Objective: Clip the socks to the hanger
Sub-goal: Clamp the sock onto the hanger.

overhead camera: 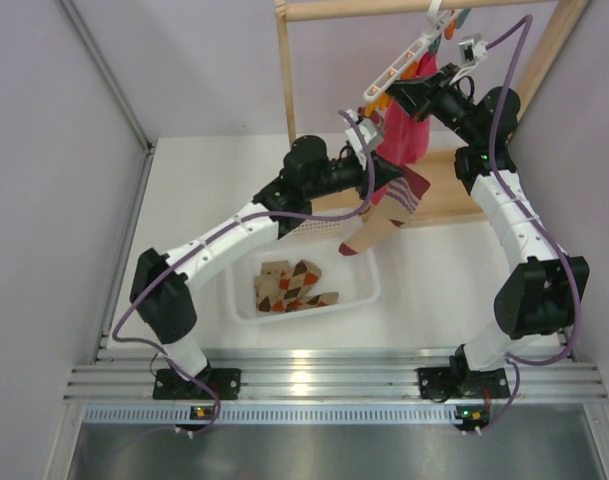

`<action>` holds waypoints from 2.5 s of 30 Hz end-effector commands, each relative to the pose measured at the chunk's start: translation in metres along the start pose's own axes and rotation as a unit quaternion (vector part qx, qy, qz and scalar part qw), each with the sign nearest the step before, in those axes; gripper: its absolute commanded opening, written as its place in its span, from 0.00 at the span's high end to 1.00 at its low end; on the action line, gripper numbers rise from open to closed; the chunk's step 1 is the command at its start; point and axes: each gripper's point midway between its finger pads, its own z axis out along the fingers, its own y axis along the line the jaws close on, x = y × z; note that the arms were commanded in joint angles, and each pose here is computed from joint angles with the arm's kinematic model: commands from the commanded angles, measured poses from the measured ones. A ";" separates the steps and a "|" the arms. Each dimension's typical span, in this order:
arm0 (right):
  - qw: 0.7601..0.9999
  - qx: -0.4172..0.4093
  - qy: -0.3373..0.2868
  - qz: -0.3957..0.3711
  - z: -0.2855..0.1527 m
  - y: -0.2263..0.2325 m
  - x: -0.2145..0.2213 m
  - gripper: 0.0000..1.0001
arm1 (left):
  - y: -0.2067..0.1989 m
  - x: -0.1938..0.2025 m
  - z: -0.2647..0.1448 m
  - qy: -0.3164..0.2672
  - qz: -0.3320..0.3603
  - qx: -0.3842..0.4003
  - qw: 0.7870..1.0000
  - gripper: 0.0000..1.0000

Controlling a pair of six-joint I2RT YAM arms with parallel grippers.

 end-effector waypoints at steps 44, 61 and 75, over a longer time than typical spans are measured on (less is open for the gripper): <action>0.999 -0.033 -0.027 -0.030 -0.009 0.007 -0.026 1.00 | 0.125 -0.083 0.007 -0.131 0.011 -0.082 0.988 1.00; 0.998 -0.043 -0.013 -0.052 -0.011 0.007 -0.017 1.00 | 0.123 -0.100 0.000 -0.154 -0.004 -0.076 0.985 1.00; 0.997 -0.053 -0.002 -0.057 -0.010 0.008 -0.013 0.66 | 0.121 -0.114 -0.003 -0.168 -0.005 -0.070 0.983 1.00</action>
